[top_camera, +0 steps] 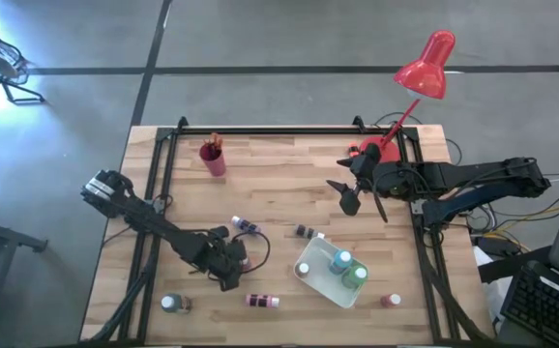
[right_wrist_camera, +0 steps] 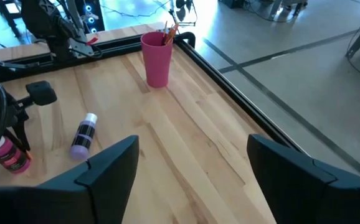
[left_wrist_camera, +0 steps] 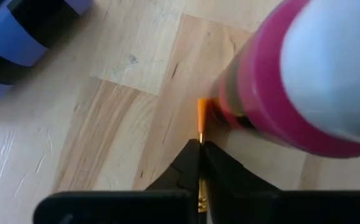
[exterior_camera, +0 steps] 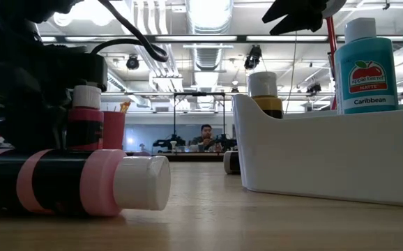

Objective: Pick & Place Paint Supplies
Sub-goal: Put the orange paintbrush into the pink cup, then put the blue paint bottle into the white bin

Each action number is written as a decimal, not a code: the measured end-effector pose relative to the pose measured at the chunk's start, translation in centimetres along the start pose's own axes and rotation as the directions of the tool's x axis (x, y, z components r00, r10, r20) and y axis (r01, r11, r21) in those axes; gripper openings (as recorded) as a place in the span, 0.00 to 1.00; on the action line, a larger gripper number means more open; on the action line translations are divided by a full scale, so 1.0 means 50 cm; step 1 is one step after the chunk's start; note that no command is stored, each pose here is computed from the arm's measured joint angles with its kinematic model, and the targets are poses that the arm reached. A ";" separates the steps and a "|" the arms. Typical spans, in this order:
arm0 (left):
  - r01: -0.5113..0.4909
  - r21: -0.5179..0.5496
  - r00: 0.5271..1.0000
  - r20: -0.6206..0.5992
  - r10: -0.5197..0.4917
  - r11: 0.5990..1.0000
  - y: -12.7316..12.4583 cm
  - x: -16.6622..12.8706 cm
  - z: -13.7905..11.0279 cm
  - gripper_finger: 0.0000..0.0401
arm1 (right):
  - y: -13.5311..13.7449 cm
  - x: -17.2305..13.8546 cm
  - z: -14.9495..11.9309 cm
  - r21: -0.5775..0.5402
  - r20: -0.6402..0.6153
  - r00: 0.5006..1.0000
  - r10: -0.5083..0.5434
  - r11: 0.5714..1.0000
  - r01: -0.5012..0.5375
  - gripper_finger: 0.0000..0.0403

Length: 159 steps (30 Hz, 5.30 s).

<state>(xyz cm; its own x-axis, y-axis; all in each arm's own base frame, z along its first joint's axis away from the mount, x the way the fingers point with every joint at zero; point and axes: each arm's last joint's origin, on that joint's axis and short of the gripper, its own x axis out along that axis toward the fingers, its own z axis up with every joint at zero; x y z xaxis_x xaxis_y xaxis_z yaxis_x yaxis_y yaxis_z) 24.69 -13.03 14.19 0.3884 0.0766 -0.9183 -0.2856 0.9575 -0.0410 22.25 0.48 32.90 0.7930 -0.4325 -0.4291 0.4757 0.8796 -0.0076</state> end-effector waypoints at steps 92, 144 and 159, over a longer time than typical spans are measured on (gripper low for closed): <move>-0.326 -0.598 -0.024 0.780 0.626 0.732 0.477 -0.168 -0.026 0.01 | -0.004 0.009 -0.019 -0.009 -0.011 0.998 -0.062 0.998 0.062 0.75; -0.341 -0.573 0.195 0.732 0.653 0.745 0.494 -0.065 -0.034 0.28 | -0.005 0.009 -0.019 0.001 -0.004 0.996 -0.087 0.996 0.087 0.80; -0.210 -0.341 -0.002 0.937 0.348 0.916 0.466 -0.174 0.019 0.29 | -0.014 0.011 -0.029 0.057 -0.055 0.992 -0.112 0.992 0.115 0.78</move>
<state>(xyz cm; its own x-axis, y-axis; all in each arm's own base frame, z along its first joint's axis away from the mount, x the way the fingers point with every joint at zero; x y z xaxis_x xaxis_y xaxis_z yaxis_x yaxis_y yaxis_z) 15.48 8.87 21.58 0.7211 0.5939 0.3567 -0.6418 0.7666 0.0212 21.81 -0.07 31.36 0.7127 -0.5164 -0.4748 0.5845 0.8114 -0.0051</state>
